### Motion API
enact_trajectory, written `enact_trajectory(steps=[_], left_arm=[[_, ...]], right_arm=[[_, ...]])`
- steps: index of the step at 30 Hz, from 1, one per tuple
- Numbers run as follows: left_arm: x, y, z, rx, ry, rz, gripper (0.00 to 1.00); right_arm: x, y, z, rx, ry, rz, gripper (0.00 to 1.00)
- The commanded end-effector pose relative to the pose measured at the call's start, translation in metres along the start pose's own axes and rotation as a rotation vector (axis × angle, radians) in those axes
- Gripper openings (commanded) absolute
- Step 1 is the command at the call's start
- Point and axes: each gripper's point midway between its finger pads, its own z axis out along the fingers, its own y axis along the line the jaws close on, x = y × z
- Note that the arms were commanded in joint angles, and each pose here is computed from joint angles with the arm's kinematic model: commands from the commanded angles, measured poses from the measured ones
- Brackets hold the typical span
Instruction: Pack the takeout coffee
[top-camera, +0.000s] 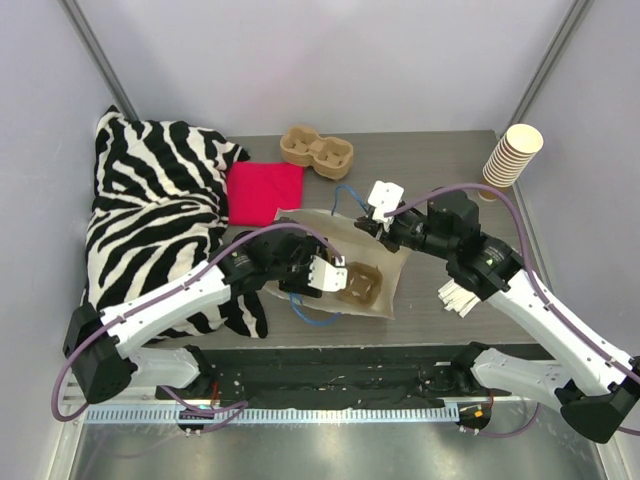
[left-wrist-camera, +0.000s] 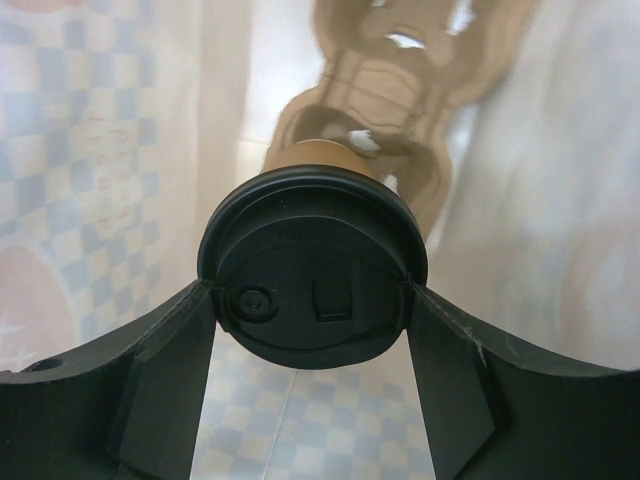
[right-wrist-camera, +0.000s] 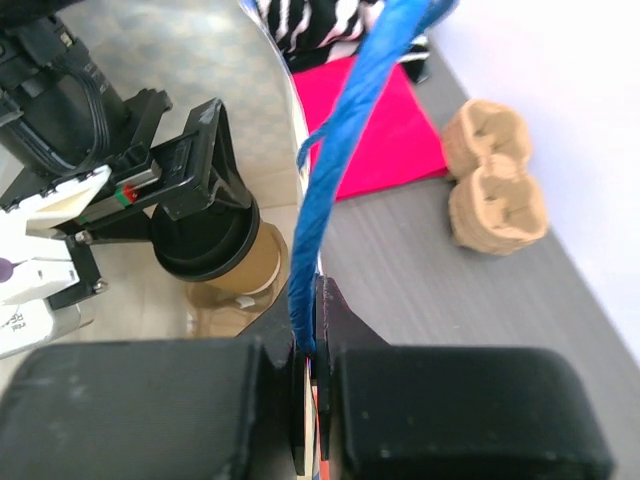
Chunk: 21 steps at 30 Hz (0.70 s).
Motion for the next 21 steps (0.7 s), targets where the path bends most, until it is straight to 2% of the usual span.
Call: enact_trajectory(steps=[1,8,14,21], left_arm=[[-0.013,0.027,-0.004,-0.125,-0.039,0.051,0.0],[-0.014,0.037,-0.003,-0.159,-0.036,0.043,0.0],[-0.022,0.048,0.002,-0.173,-0.047,0.013,0.0],[-0.015,0.037,0.018,-0.11,-0.016,0.025,0.0]], right_arm=[[-0.032,-0.018,-0.009,0.087,-0.116,-0.123,0.01],[-0.029,-0.018,-0.006,0.081,-0.105,-0.153,0.01],[-0.028,-0.012,-0.004,0.061,-0.108,-0.082,0.01],[-0.028,-0.012,-0.004,0.06,-0.109,-0.064,0.01]])
